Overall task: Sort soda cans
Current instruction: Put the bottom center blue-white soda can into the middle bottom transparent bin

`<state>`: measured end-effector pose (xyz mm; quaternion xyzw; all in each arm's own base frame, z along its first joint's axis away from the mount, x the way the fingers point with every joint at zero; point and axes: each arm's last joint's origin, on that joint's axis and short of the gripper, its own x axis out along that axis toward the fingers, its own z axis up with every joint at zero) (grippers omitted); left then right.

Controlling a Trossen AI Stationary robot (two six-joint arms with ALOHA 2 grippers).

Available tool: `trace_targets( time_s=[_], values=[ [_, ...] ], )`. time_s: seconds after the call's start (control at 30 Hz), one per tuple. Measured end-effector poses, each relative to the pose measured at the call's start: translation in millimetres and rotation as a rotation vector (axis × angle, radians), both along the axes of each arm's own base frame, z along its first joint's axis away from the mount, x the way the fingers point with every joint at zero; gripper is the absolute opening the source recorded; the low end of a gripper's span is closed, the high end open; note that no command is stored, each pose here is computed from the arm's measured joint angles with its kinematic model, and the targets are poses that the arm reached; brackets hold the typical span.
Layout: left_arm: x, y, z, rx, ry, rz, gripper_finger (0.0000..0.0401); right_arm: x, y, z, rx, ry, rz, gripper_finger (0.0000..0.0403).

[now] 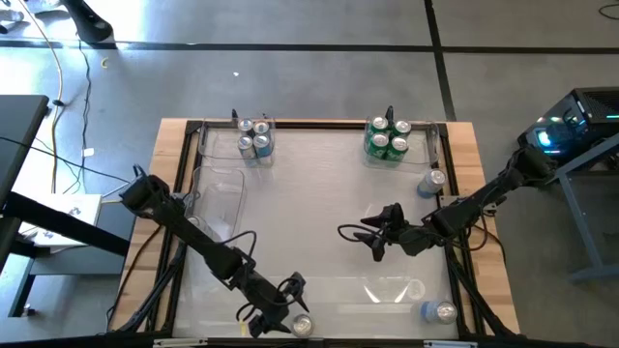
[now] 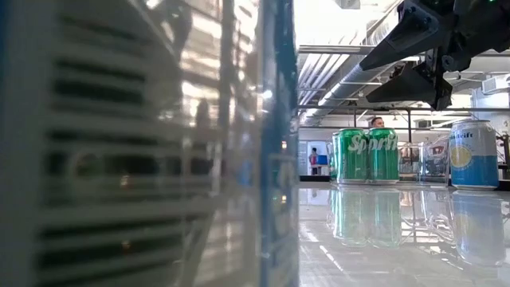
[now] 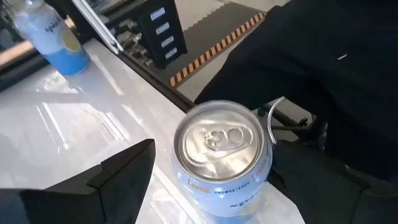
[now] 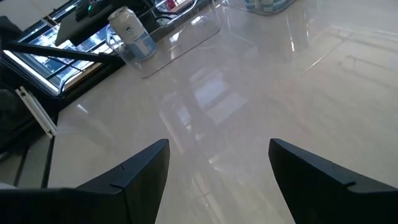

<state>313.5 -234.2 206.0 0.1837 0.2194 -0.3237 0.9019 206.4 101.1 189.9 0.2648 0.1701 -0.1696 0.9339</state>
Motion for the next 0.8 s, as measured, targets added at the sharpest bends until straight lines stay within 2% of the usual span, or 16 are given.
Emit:
trace_targets(
  time_s=[0.13,0.53,0.7,0.8],
  values=[
    [3,-3,-11,0.002,0.013,-0.009,0.0331,0,0,0,-0.010,0.002,0.004,0.0271],
    [17,-12,-29,-0.119,-0.013,0.009,0.0331,0,0,0,-0.011,0.005,0.011,0.0271],
    [27,-9,-40,-0.207,0.015,-0.032,0.0331,0,0,0,-0.009,0.005,0.012,0.0271],
    [29,-9,-47,-0.210,0.027,-0.045,0.0331,0,0,0,-0.008,0.005,0.013,0.0271]
  ],
)
